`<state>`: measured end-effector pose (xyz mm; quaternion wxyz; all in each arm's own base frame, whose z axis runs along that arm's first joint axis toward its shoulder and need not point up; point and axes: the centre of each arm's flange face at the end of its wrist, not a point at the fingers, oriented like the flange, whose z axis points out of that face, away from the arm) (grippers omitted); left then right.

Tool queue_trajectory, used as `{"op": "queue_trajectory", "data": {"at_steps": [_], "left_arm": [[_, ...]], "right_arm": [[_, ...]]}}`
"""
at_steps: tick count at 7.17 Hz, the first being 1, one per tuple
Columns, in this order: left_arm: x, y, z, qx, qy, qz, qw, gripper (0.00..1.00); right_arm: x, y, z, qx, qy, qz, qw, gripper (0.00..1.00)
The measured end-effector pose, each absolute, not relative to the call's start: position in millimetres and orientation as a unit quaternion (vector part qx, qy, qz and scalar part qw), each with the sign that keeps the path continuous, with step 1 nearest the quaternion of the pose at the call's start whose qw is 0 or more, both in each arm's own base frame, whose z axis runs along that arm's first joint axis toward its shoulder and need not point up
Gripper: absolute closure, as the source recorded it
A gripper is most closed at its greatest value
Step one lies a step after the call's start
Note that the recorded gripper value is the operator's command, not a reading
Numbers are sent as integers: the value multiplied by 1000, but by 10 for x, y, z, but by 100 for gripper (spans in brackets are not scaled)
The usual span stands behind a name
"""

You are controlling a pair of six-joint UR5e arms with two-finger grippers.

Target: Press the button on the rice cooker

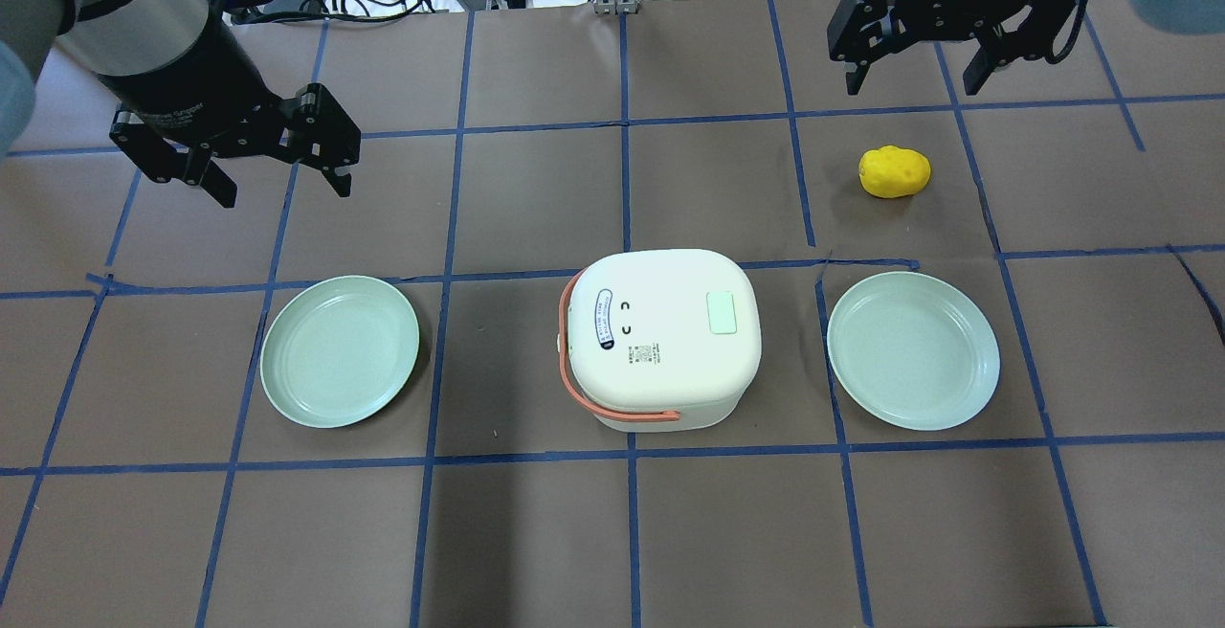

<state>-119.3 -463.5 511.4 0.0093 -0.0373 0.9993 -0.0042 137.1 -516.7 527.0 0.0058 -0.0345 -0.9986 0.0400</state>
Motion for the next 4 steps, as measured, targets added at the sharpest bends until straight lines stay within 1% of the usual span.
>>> {"op": "queue_trajectory", "data": {"at_steps": [1, 2, 3, 4], "left_arm": [[-1193, -4635, 5113, -38, 999, -4, 9, 0], [-1193, -4635, 5114, -37, 999, -4, 9, 0], [-1193, -4635, 5114, -37, 999, -4, 9, 0], [-1193, -4635, 5114, -38, 999, -4, 9, 0]], "right_arm": [[1374, -5163, 5269, -34, -999, 40, 6, 0], [1375, -5161, 5264, -34, -999, 39, 6, 14], [1384, -5152, 5241, -34, -999, 37, 5, 37], [1411, -5120, 5164, -32, -999, 29, 3, 72]]}}
